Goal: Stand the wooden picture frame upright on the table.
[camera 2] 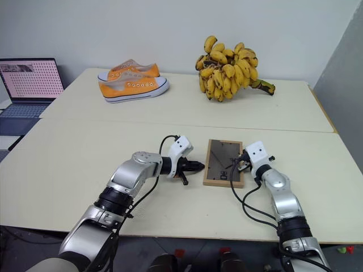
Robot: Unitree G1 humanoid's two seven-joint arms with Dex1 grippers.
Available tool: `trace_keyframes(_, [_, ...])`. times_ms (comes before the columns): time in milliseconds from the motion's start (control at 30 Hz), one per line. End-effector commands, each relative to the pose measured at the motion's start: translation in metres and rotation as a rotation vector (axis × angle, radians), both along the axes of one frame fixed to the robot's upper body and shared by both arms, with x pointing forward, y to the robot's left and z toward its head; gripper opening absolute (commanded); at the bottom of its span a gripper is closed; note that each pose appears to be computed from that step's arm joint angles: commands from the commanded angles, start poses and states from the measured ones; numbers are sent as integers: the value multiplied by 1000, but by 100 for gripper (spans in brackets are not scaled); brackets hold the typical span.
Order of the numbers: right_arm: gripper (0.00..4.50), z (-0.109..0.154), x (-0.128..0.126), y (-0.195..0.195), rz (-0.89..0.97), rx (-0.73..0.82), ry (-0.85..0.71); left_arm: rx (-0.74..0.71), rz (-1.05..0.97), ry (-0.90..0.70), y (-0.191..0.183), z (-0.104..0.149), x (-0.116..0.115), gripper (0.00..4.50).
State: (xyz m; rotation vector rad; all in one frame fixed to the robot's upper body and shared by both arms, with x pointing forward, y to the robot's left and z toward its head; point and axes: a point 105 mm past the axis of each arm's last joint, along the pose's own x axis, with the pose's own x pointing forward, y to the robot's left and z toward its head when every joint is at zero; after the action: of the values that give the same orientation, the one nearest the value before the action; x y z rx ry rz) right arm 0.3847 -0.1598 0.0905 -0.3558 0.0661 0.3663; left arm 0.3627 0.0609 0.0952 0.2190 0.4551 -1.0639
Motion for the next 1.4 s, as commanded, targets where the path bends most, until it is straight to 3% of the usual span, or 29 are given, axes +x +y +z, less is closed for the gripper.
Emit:
trace_keyframes(33, [0, 12, -6, 0, 33, -30, -47, -40, 9, -27, 9, 16, -4, 3])
trace_keyframes(167, [0, 10, -25, -18, 46, -85, -30, -44, 60, 25, 32, 18, -15, 3])
trace_keyframes(267, [0, 5, -43, -30, 90, -159, 6, -128, 100, 250, 43, 26, -34, 3])
trace_keyframes(367, [0, 5, -53, -34, 121, -185, 30, -136, 66, 341, 48, 38, -52, 3])
trace_keyframes(533, [0, 5, -59, -35, 147, -198, 50, -303, 184, 557, 50, 62, -40, 3])
trace_keyframes(667, [0, 3, -61, -32, 163, -205, 59, -287, 214, 568, 49, 54, -38, 69])
trace_keyframes(1100, [0, -3, -62, -26, 176, -200, 69, -338, 245, 633, 42, 47, -34, 341])
trace_keyframes(1400, [0, -12, -61, -17, 209, -213, 86, -387, 274, 741, 20, 30, -23, 341])
